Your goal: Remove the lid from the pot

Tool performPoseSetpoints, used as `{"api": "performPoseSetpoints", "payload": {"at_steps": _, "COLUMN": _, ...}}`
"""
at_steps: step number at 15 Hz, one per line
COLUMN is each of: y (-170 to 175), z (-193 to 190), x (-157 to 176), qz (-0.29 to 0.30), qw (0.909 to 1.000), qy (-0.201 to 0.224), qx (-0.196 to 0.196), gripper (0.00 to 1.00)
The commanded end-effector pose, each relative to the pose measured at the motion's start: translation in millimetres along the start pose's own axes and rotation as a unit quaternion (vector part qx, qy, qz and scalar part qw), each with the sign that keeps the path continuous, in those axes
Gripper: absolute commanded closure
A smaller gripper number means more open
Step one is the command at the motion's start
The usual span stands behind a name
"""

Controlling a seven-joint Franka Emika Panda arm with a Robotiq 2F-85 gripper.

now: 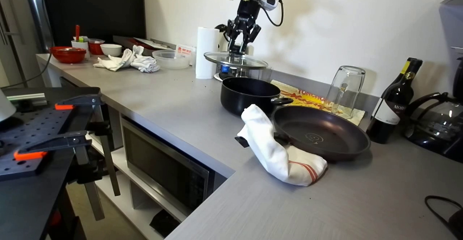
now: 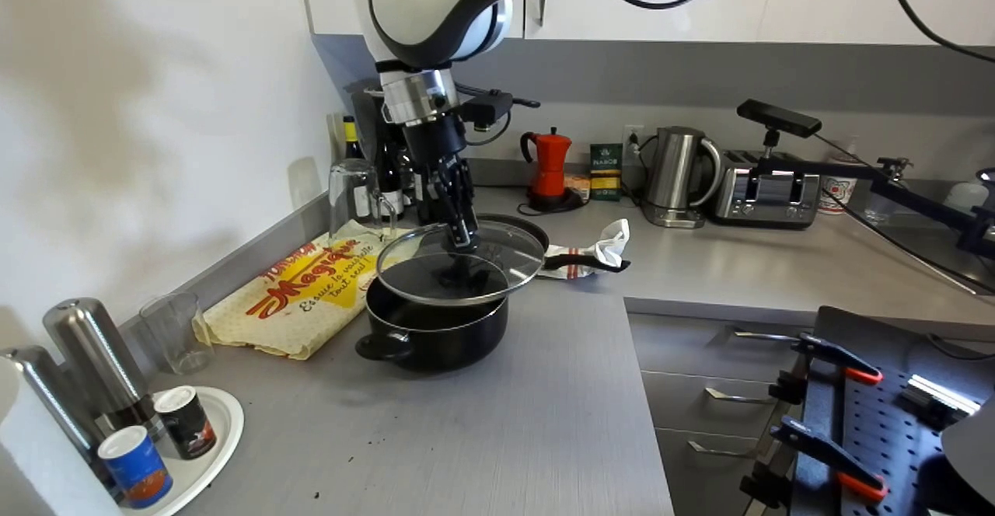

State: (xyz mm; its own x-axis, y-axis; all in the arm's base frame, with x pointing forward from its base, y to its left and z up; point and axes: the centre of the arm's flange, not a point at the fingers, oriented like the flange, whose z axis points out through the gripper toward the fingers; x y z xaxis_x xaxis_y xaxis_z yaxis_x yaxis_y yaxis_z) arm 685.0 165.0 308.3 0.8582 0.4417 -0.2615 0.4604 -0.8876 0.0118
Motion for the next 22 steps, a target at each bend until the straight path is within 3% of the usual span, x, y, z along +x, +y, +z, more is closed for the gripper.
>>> {"api": "performPoseSetpoints", "payload": {"at_steps": 1, "y": -31, "z": 37, "x": -68, "qz": 0.011, "qw": 0.9999, "qy": 0.008, "qx": -0.004, "gripper": 0.75}}
{"api": "performPoseSetpoints", "payload": {"at_steps": 9, "y": -99, "z": 140, "x": -106, "qz": 0.033, "qw": 0.9993, "qy": 0.009, "qx": 0.017, "gripper": 0.75}}
{"api": "performPoseSetpoints", "payload": {"at_steps": 12, "y": -127, "z": 163, "x": -122, "qz": 0.04, "qw": 0.9989, "qy": 0.011, "qx": 0.023, "gripper": 0.75}}
{"api": "performPoseSetpoints", "payload": {"at_steps": 16, "y": -155, "z": 178, "x": -134, "qz": 0.046, "qw": 0.9985, "qy": 0.011, "qx": 0.029, "gripper": 0.75}}
{"api": "performPoseSetpoints", "payload": {"at_steps": 22, "y": -171, "z": 185, "x": -126, "qz": 0.052, "qw": 0.998, "qy": 0.003, "qx": 0.034, "gripper": 0.75}}
